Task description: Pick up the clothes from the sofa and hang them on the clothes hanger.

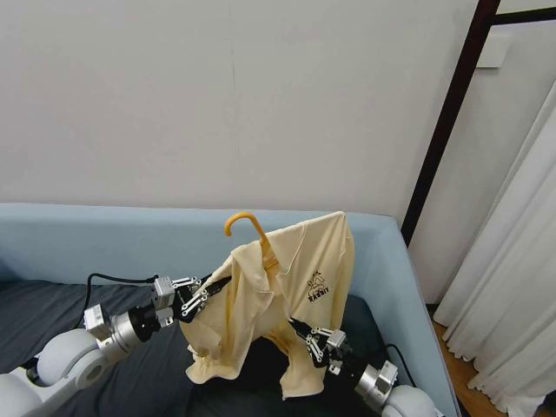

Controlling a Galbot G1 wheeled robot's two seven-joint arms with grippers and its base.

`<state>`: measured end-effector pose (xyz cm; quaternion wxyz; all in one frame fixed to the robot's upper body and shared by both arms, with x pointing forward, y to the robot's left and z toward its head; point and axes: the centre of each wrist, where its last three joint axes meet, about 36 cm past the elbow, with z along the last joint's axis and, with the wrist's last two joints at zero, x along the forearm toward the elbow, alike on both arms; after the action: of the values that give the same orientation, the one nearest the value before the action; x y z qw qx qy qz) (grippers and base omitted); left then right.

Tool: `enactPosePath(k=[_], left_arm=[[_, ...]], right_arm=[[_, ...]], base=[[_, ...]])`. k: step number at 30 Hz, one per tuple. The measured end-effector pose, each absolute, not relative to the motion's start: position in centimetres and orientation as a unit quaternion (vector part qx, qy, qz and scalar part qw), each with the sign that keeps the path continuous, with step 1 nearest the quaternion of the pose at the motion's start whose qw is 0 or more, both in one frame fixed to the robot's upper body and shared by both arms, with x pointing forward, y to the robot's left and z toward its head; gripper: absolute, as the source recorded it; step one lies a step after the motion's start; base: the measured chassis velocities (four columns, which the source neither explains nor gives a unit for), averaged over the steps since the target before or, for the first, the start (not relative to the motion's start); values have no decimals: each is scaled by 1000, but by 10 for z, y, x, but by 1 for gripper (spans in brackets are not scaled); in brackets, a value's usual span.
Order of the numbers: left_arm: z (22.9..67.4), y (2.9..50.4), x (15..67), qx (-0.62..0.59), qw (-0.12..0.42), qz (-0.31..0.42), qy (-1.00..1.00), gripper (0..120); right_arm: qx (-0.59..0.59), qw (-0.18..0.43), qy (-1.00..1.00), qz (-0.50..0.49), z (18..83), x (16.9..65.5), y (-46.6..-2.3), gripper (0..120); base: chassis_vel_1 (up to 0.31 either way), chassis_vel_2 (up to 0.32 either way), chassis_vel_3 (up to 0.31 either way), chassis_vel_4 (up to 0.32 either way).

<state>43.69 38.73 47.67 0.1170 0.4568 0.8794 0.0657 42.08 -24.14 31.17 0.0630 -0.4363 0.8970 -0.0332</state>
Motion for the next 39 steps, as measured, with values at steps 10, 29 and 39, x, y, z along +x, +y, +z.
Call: enactPosePath(k=[10, 29, 39], left_arm=[[468, 393, 440, 451, 112, 66, 883, 7], [456, 400, 445, 451, 104, 71, 884, 7], [460, 439, 457, 504, 77, 102, 854, 7]], right_arm=[[-457, 64, 887, -21, 304, 414, -222, 0], [-511, 179, 835, 95, 378, 416, -201, 41], [-479, 157, 864, 0, 500, 433, -269, 90]], base=[[0, 0, 0, 0], [0, 0, 0, 0], [0, 0, 0, 0]])
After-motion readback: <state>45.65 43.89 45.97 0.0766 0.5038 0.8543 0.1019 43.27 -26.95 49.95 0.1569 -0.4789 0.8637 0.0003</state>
